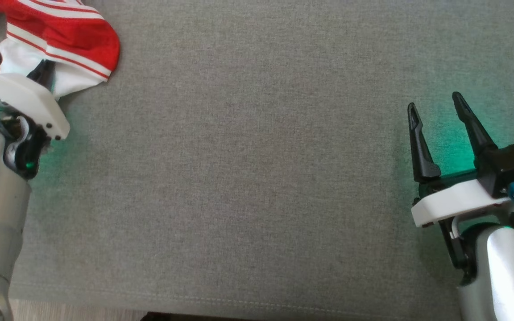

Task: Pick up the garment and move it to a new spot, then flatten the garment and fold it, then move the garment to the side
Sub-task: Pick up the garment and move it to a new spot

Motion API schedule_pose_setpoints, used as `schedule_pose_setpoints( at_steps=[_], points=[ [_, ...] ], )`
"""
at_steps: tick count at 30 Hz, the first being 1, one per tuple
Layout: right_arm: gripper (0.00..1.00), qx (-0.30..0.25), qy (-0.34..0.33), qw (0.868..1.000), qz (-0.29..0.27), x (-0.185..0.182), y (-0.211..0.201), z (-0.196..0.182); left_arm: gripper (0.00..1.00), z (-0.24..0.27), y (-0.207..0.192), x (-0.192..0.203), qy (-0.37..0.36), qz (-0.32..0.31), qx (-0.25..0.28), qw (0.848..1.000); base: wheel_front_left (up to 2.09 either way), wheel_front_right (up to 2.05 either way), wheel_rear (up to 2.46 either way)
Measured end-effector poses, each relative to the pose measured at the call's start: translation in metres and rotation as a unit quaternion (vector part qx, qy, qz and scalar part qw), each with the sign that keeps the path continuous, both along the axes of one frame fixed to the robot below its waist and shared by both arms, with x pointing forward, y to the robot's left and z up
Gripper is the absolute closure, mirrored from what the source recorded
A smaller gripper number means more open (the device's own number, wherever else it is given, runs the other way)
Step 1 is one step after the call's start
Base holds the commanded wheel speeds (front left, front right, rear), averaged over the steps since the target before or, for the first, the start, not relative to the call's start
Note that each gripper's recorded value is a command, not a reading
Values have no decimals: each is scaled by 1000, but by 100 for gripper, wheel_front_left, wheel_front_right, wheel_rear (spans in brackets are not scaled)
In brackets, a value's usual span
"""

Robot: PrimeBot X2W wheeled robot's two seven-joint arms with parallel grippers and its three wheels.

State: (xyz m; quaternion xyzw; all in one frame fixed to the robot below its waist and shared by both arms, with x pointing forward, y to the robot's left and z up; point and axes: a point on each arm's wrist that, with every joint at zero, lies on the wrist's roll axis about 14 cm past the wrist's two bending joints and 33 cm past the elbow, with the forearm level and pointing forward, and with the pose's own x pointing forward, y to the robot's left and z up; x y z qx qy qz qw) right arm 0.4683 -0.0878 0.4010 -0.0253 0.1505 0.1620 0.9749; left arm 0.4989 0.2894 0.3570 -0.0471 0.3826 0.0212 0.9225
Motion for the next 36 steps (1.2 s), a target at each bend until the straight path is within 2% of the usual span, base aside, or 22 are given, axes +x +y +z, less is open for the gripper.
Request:
schedule_pose_setpoints(
  at_steps=[8,11,22,31,36],
  points=[
    [0,10,-20,1000,-3,-3,-1,18,100,44,26,10,-72,9,43,996,0,0,0],
    [0,22,-35,999,-7,-8,-2,32,100,85,38,17,-123,8,68,990,0,0,0],
    [0,51,-68,996,-27,-34,-15,63,100,180,50,11,-212,-14,121,970,0,0,0],
    [0,70,-99,990,-66,-61,-41,85,100,257,5,16,-284,-86,147,944,0,0,0],
    [0,80,-113,986,-97,-75,-61,92,100,313,-55,26,-348,-153,145,914,0,0,0]
  ],
)
